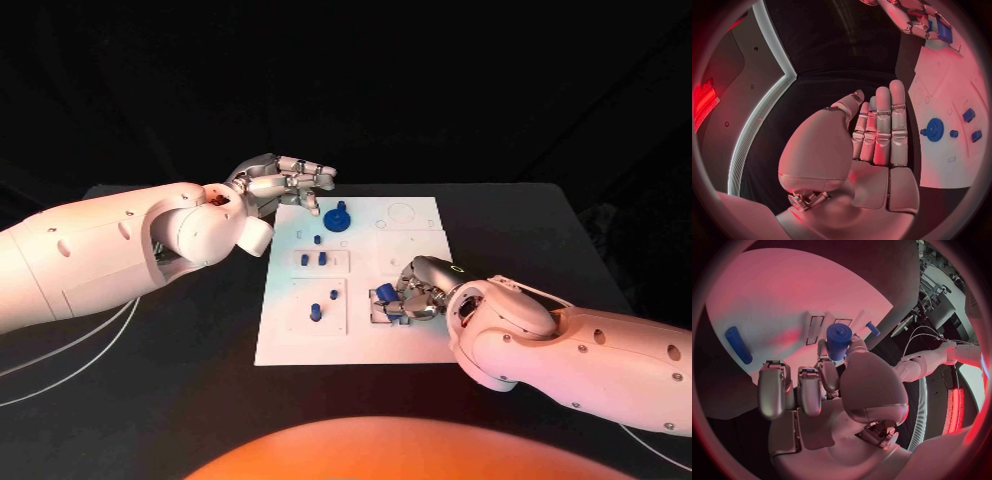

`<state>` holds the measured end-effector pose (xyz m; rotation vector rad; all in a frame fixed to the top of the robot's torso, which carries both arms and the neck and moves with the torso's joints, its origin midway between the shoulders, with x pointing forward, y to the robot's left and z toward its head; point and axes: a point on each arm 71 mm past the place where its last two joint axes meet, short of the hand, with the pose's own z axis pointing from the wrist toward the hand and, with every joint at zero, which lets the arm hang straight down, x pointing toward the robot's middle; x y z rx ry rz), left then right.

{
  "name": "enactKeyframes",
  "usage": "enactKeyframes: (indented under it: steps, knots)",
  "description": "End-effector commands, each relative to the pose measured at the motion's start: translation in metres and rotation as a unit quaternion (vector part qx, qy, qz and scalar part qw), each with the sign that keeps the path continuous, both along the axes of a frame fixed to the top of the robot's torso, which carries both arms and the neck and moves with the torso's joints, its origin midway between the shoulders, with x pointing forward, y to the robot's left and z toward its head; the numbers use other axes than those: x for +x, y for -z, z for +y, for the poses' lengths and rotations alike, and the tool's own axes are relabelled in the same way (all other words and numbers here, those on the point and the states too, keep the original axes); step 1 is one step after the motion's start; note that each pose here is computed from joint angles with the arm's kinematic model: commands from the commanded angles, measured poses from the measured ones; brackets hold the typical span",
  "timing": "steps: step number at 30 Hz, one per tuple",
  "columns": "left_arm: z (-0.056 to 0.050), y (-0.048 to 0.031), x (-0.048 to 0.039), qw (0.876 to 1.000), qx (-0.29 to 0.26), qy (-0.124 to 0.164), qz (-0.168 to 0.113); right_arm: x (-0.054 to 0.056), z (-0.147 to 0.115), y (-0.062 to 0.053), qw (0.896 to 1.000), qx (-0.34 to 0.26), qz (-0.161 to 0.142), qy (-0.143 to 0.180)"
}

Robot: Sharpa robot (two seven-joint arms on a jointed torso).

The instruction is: Assemble the parts on the task board

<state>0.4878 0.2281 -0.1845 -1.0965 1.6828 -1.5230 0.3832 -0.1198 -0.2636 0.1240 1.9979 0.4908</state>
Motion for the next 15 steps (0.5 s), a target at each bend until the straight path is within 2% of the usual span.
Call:
enactKeyframes:
  steps: [1,15]
  knots:
    - [-0.0023,-0.0011,-0.0006,1.000,-0.005,0.008,-0.002,0.0007,0.0029,0.0008,1.000,0.000,0.002,-0.005]
    - [-0.0023,-0.0010,-0.0006,1.000,-0.005,0.009,-0.001,0.0047,0.0061,0.0050,1.000,-0.014,0.011,-0.010]
